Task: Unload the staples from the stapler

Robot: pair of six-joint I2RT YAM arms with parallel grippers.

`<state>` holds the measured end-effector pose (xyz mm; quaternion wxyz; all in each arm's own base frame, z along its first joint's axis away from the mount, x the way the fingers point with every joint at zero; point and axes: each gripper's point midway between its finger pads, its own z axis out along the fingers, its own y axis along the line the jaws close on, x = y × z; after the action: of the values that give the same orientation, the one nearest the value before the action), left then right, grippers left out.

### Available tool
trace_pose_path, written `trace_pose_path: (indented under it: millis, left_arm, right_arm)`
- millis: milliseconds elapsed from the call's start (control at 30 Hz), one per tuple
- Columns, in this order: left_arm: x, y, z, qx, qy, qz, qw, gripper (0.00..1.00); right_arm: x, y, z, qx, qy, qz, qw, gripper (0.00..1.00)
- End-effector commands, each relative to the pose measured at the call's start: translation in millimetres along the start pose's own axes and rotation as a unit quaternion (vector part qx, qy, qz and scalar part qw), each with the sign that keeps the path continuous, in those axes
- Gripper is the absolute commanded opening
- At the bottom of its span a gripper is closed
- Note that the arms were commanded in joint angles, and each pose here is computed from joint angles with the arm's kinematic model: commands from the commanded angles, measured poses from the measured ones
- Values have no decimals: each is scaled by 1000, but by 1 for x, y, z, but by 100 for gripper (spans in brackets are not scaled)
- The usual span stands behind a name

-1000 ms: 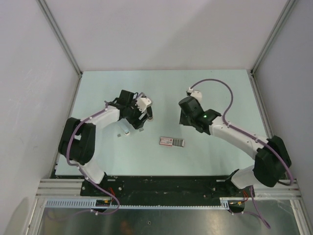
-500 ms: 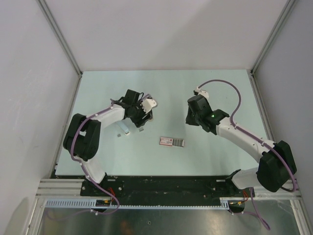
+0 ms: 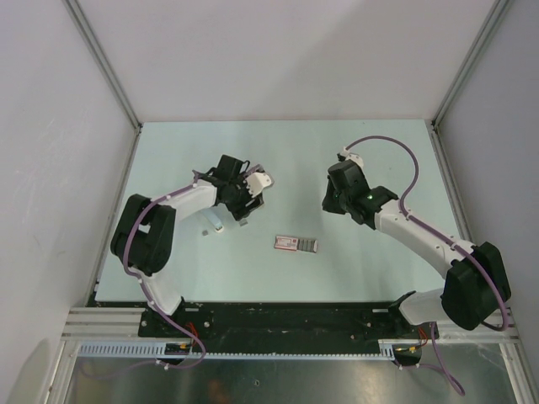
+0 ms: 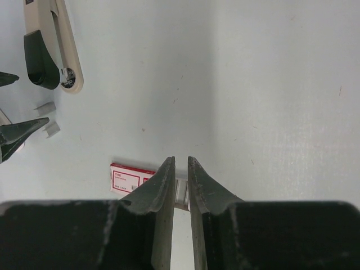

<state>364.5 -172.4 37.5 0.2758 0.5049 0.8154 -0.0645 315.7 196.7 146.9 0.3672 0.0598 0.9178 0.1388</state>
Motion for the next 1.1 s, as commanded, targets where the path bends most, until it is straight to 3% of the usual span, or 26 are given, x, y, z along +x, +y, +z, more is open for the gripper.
trace_pose_path:
  millis: [0, 567, 900, 1067]
  left_arm:
    - [-4, -1, 1, -2, -5, 22, 1000, 74]
    - [4, -12, 10, 12, 11, 33, 999, 75]
    - [5, -8, 17, 11, 19, 35, 999, 67]
    - [5, -5, 18, 10, 20, 34, 999, 59]
  right_arm:
    - [-6, 3, -2, -11, -10, -1, 1000, 19]
    - [0, 3, 3, -14, -2, 5, 1000, 17]
    - [4, 3, 5, -16, 4, 5, 1000, 12]
    - [6, 3, 6, -17, 7, 5, 1000, 10]
